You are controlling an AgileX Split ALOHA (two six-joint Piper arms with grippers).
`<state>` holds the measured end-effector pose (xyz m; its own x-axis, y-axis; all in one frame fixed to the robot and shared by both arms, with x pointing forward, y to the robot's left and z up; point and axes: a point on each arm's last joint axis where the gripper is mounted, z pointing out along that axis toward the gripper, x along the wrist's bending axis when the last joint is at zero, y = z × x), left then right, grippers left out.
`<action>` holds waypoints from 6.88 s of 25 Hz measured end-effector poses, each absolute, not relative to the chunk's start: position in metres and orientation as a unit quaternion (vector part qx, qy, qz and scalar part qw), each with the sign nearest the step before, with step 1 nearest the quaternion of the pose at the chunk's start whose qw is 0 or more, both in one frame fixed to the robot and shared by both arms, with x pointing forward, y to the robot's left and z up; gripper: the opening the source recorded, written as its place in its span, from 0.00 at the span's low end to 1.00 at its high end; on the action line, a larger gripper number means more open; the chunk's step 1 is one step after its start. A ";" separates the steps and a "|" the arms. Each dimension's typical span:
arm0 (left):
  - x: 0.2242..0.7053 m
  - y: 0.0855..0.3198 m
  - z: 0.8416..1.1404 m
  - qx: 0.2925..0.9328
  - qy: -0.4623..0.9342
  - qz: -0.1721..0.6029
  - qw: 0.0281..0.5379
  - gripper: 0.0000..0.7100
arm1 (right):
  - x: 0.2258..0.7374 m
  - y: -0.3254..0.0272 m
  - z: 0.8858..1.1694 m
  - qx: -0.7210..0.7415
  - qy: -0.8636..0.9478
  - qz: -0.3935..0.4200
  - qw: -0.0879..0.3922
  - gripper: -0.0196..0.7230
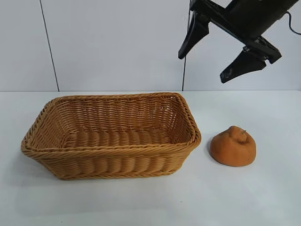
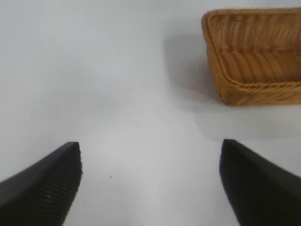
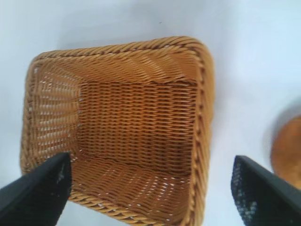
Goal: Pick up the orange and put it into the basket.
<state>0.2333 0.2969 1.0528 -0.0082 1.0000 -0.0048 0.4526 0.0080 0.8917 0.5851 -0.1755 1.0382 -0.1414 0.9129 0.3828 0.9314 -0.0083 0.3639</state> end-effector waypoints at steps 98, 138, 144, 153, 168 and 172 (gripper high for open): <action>0.233 0.297 1.053 0.599 0.606 0.370 0.369 0.81 | 0.587 0.006 0.934 -0.537 -0.798 -0.270 0.040 0.56; 0.233 0.297 1.053 0.599 0.606 0.370 0.369 0.81 | 0.684 -0.305 1.036 -0.743 -0.656 -0.083 -0.104 0.90; 0.233 0.297 1.053 0.599 0.606 0.370 0.369 0.81 | 0.642 -0.302 1.023 -0.736 -0.674 -0.042 -0.059 0.90; 0.233 0.297 1.053 0.599 0.606 0.370 0.371 0.81 | 0.512 -0.295 1.021 -0.722 -0.691 0.002 0.007 0.90; 0.233 0.297 1.053 0.599 0.606 0.370 0.371 0.81 | 0.345 -0.297 1.013 -0.705 -0.685 -0.136 -0.123 0.90; 0.233 0.297 1.053 0.599 0.606 0.370 0.371 0.81 | 0.309 -0.297 1.037 -0.679 -0.661 -0.234 -0.218 0.90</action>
<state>0.2330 0.2969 1.0528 -0.0087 0.9999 -0.0057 0.4510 0.0090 0.8925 0.3086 -0.2972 1.0371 0.0157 0.9994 0.0296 0.7958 -0.0305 0.6047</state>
